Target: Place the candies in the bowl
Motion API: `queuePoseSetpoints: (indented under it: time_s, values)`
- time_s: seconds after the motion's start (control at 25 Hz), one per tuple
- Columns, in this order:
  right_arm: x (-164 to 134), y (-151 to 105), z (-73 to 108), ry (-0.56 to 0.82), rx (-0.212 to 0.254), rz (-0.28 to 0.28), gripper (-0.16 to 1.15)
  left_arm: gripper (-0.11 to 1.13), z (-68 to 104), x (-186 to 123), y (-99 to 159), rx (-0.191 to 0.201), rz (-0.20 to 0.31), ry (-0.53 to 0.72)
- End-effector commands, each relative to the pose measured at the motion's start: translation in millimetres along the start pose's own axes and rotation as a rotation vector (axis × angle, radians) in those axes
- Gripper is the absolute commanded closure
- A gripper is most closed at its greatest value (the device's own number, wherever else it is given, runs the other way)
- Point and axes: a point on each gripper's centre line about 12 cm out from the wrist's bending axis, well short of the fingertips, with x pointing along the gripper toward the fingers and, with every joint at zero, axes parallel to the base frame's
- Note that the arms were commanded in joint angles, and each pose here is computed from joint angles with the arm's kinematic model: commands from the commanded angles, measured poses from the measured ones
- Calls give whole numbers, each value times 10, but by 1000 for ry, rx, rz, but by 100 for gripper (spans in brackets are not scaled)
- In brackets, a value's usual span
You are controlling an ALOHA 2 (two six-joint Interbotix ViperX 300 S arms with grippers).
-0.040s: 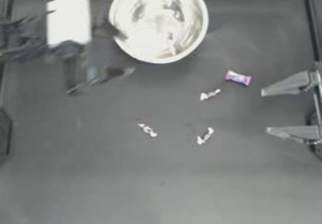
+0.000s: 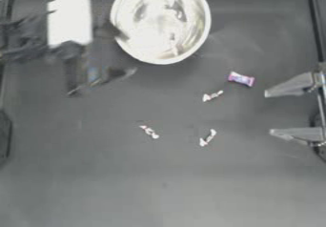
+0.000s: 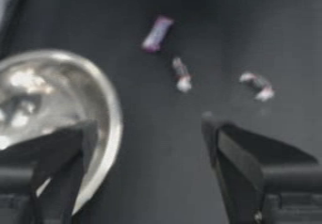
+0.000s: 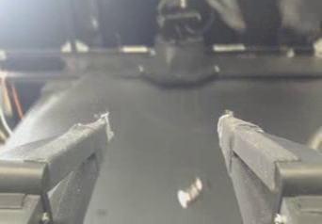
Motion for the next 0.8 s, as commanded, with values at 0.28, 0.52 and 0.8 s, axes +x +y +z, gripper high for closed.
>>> queuePoseSetpoints:
  time_s: [0.28, 0.52, 0.8]
  values:
    - [69, -126, 170, 118, 31, -69, 0, 5, -188, -476, -418, -5, -84, -192]
    - [113, -406, 197, 324, 116, -206, 0, 5, -345, -597, -535, -26, -112, -250]
    - [180, -849, 85, 660, 133, -372, 0, 5, -466, -583, -554, -46, -115, -237]
